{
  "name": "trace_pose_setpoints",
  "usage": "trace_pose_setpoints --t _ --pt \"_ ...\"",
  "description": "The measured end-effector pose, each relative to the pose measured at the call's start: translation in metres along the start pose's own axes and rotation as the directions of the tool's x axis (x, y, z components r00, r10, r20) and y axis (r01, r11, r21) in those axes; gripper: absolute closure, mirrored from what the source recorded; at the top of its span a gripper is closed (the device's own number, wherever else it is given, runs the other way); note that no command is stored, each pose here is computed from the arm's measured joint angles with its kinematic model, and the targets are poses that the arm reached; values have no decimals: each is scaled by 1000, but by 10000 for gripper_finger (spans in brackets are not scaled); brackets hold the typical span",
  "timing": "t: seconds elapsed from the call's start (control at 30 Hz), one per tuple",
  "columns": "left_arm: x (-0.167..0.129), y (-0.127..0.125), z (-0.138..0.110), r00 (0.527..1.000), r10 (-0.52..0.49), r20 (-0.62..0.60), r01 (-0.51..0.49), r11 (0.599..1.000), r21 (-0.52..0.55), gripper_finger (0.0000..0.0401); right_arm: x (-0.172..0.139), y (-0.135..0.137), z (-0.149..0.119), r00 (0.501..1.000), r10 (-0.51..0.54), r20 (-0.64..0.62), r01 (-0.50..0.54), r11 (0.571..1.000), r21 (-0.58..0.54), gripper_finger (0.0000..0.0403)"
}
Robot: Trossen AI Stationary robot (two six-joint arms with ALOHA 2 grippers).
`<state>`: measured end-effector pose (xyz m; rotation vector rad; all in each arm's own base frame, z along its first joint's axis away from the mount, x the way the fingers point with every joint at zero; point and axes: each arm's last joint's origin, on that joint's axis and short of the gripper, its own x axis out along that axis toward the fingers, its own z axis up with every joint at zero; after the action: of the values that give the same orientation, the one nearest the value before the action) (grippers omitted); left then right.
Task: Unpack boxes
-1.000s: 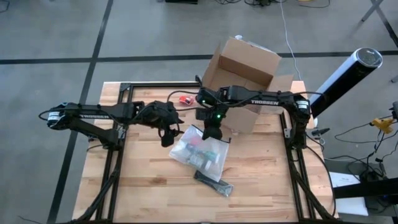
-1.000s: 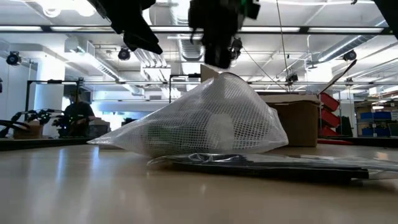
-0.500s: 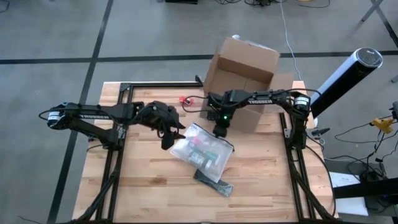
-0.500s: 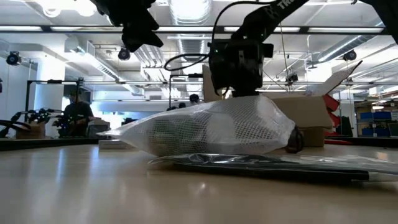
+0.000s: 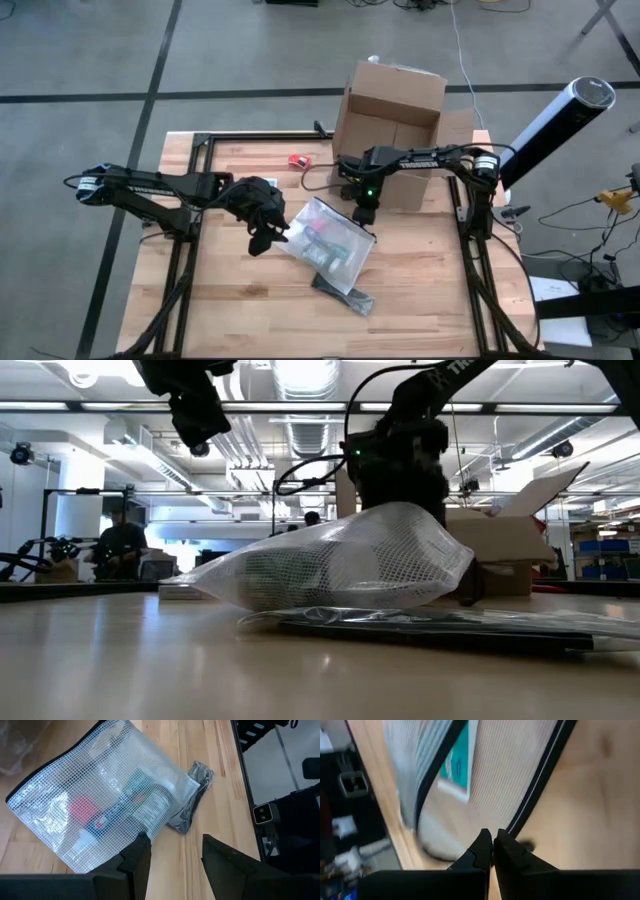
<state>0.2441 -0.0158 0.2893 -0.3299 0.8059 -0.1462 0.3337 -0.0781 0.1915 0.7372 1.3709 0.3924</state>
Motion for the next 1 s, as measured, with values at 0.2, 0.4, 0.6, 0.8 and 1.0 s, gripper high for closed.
trace_pose_setpoints --t 0.2,0.4,0.6,0.8,1.0 --pt "0 0 0 1000 2 0 -2 1000 -1 246 18 31 5 986 163 -20 -164 980 -109 403" --pt "0 0 0 1000 2 0 -2 1000 -1 246 31 65 24 975 217 54 -199 953 -230 403" --pt "0 0 -1 1000 5 -11 -5 1000 -18 246 26 87 49 931 297 214 -217 918 -331 403" --pt "-1 0 -2 1000 -7 -21 6 999 -34 246 9 82 65 883 268 386 -140 934 -330 403" --pt "-1 0 -2 1000 -7 -22 6 1000 -29 246 -8 62 70 860 184 475 -62 964 -260 403"
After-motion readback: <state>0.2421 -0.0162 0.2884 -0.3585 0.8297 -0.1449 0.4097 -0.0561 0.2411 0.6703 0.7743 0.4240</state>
